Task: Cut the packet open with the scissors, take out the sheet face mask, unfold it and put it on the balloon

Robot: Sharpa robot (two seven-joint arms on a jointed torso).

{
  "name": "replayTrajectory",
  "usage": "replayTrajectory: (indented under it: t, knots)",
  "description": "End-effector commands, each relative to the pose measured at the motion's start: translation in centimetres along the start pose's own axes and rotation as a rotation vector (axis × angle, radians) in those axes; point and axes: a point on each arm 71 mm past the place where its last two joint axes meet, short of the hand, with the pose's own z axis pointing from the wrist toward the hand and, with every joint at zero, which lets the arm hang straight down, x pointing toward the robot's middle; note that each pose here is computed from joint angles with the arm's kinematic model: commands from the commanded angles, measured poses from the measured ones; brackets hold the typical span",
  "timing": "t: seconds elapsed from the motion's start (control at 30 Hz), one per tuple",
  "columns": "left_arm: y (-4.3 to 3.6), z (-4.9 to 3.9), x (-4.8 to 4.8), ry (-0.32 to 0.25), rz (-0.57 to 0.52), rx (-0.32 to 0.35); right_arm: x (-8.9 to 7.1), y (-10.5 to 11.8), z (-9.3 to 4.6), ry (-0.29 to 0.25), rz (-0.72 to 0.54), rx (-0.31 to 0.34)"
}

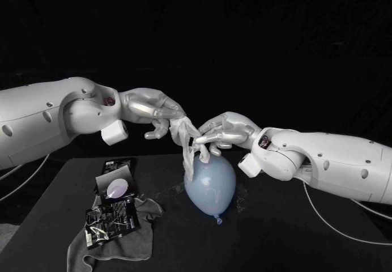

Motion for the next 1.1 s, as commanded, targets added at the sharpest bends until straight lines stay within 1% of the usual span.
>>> replayTrajectory:
  t: [0.03,0.17,0.3,0.33,0.5,0.7,0.87,0.97,1.1]
  knots:
    - [-0.39,0.28,-0.37,-0.072,-0.018,0.042,-0.3,0.2,0.1,-0.052,-0.034,-0.012]
    - [-0.21,0.75,-0.37,-0.111,-0.039,0.066,-0.5,0.3,0.1,-0.085,-0.050,-0.009]
    - [0.21,1.03,-0.44,-0.154,-0.044,0.076,-0.8,0.5,0.2,-0.118,-0.065,-0.008]
    - [0.43,1.08,-0.49,-0.172,-0.035,0.072,-1.0,0.6,0.2,-0.130,-0.070,-0.009]
    - [1.28,1.10,-0.65,-0.224,0.019,0.043,-1.5,1.1,0.4,-0.159,-0.086,-0.014]
    - [2.60,1.27,-0.64,-0.283,0.092,0.008,-1.9,1.7,0.4,-0.178,-0.095,-0.021]
    - [3.77,1.49,-0.62,-0.342,0.109,0.003,-2.1,2.0,0.5,-0.187,-0.095,-0.023]
    - [4.22,1.65,-0.55,-0.367,0.112,0.006,-2.1,2.1,0.5,-0.188,-0.095,-0.023]
    - [4.45,1.99,-0.31,-0.388,0.118,0.017,-2.1,2.1,0.6,-0.187,-0.094,-0.020]
